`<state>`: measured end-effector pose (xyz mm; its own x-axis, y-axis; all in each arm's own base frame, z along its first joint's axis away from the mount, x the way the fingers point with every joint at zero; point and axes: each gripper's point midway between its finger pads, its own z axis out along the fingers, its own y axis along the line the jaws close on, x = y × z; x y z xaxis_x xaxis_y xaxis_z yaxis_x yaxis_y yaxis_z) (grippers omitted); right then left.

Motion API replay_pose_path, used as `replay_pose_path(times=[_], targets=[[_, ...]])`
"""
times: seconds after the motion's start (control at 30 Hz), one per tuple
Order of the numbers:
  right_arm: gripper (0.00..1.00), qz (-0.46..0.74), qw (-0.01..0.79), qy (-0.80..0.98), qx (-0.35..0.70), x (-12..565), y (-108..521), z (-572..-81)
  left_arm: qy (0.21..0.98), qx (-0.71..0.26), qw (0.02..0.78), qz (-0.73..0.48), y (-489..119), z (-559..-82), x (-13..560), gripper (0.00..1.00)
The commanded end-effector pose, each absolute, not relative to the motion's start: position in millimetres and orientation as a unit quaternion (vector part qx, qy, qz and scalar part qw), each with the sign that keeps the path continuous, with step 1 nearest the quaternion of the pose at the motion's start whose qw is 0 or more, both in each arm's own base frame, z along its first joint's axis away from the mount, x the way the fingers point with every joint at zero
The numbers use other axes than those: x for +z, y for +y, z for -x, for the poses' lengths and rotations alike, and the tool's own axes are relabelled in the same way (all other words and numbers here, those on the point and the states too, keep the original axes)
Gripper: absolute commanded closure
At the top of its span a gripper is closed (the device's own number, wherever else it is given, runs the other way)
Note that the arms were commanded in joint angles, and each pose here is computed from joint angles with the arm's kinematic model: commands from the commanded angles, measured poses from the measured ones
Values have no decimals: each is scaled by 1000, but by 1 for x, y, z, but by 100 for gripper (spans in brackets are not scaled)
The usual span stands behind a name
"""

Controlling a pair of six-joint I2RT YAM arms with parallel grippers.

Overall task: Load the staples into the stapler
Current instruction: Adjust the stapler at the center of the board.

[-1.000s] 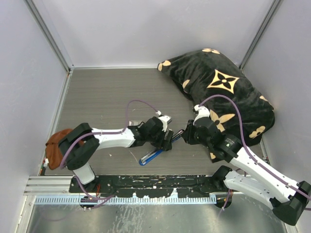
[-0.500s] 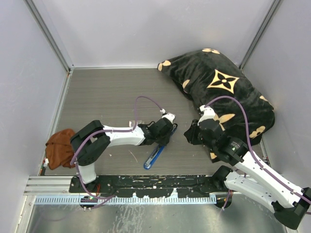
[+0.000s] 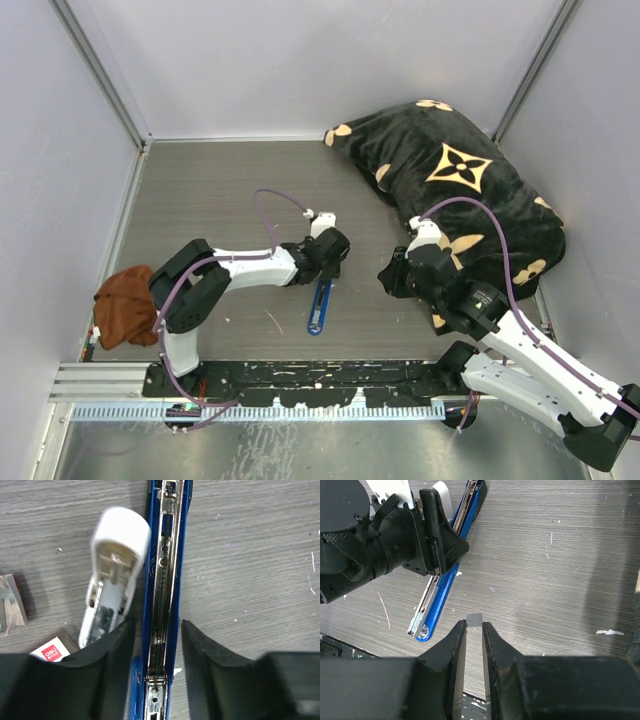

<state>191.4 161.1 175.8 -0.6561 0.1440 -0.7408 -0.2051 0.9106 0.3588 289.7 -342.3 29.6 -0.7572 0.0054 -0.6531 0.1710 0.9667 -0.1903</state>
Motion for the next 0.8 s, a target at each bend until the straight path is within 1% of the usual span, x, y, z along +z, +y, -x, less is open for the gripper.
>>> replay_pose_path(times=[0.0, 0.03, 0.07, 0.17, 0.23, 0.4, 0.47, 0.5, 0.57, 0.7, 0.77], targets=[[79, 9, 438, 869, 229, 193, 166, -200, 918, -153, 366, -6, -351, -300, 57, 47], [79, 9, 439, 869, 230, 194, 166, -199, 917, -164, 364, -6, -352, -297, 62, 40], [79, 8, 440, 868, 230, 195, 166, -199, 915, -178, 362, -7, -353, -293, 68, 35], [78, 7, 443, 866, 234, 198, 167, -200, 909, -224, 352, -15, -355, -277, 89, 28], [78, 7, 443, 865, 235, 199, 167, -200, 910, -236, 340, -19, -347, -264, 92, 23], [78, 18, 433, 866, 249, 199, 174, -197, 919, -251, 302, -35, -324, -229, 93, 21], [78, 19, 433, 865, 252, 200, 175, -196, 921, -274, 276, -21, -317, -211, 86, 20], [79, 20, 433, 865, 253, 200, 175, -195, 918, -297, 262, -10, -318, -201, 86, 18], [79, 20, 432, 865, 255, 201, 175, -195, 919, -311, 240, 0, -311, -181, 77, 16], [79, 18, 429, 866, 255, 199, 175, -195, 924, -311, 220, 11, -293, -160, 65, 16], [79, 18, 428, 867, 254, 196, 176, -195, 919, -332, 213, 11, -293, -153, 69, 16]])
